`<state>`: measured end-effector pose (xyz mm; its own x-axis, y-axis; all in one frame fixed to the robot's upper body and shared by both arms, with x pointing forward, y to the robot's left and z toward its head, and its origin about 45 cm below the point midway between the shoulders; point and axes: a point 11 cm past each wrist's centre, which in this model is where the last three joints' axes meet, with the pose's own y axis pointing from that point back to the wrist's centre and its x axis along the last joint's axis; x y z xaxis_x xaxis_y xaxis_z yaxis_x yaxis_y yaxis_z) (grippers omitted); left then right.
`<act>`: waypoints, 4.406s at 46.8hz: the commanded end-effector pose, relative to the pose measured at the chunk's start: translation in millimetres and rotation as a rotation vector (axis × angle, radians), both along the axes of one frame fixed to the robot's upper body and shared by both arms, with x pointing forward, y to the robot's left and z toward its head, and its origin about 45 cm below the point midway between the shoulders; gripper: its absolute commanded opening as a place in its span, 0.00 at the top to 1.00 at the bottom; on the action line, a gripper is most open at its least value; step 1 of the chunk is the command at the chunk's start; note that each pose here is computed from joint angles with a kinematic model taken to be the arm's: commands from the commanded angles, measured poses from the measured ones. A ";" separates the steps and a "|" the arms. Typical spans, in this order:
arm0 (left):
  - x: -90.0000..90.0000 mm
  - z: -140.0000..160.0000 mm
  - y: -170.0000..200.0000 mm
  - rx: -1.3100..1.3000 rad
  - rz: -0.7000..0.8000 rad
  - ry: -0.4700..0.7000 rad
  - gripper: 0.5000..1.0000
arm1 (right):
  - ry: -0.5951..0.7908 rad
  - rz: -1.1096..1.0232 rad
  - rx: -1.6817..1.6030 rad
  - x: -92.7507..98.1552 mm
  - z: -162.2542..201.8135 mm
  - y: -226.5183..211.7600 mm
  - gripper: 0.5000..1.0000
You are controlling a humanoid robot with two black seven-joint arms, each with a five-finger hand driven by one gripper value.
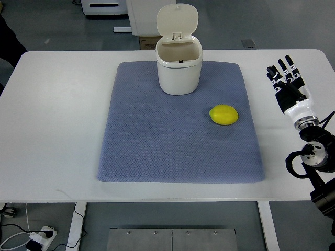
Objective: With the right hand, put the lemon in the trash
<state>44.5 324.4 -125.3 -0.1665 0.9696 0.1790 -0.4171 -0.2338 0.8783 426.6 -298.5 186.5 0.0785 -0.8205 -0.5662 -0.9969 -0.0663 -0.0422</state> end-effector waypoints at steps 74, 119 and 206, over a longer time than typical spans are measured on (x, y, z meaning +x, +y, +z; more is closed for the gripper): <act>-6.3 -0.7 0.5 0.002 0.007 0.011 0.00 | -0.010 0.037 0.008 2.0 2.5 10.7 0.00; -6.3 -0.7 0.5 0.002 0.007 0.011 0.00 | -0.050 0.197 -0.134 24.3 34.3 39.7 0.00; -6.3 -0.7 0.5 0.002 0.007 0.011 0.00 | -0.158 0.474 -0.857 -10.9 -12.2 48.4 0.00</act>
<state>38.1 325.0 -126.0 -0.1709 0.9682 0.1825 -0.4056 -0.2380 0.8825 415.9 -250.4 176.0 0.5367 -0.8090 0.2398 -0.8410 -0.5358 0.0747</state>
